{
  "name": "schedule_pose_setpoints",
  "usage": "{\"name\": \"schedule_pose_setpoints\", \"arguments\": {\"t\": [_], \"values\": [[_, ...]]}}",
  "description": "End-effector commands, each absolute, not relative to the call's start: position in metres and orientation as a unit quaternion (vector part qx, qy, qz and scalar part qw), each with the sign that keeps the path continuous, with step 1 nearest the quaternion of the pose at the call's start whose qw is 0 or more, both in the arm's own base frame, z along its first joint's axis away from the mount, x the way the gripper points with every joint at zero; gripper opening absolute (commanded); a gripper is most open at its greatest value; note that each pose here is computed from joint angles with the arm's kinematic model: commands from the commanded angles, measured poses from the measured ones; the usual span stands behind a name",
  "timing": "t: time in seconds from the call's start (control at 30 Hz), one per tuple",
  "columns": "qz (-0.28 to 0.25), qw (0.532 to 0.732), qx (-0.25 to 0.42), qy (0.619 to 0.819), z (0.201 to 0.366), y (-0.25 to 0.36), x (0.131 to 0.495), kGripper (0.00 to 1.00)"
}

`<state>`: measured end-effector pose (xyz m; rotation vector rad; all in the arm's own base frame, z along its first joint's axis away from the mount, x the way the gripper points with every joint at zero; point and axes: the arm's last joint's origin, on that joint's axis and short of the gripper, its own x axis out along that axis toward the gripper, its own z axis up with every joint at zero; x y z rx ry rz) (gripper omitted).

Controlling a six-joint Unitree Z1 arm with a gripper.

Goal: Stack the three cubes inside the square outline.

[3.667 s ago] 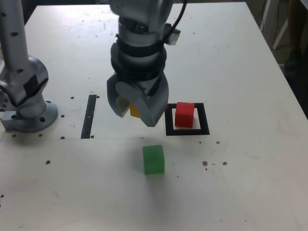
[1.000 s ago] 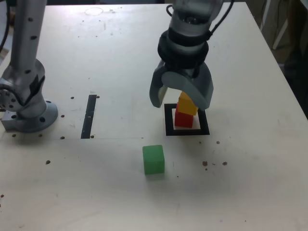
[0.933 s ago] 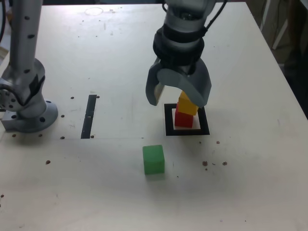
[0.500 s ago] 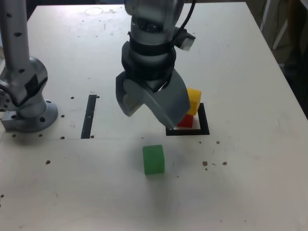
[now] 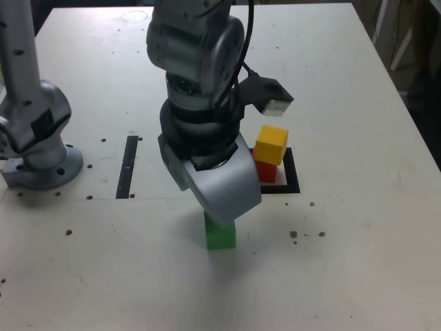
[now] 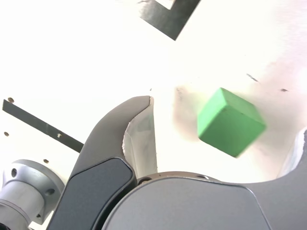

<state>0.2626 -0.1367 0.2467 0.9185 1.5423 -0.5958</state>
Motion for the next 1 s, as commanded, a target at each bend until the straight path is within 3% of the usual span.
{"name": "schedule_pose_setpoints", "arguments": {"t": [0.0,0.43,0.97], "values": [[-0.257,0.579,0.401,0.662,0.242,-0.140,0.262,0.99],[-0.256,0.573,0.418,0.657,0.230,-0.158,0.267,0.93],[-0.241,0.584,0.422,0.650,0.215,-0.175,0.273,0.83]]}}
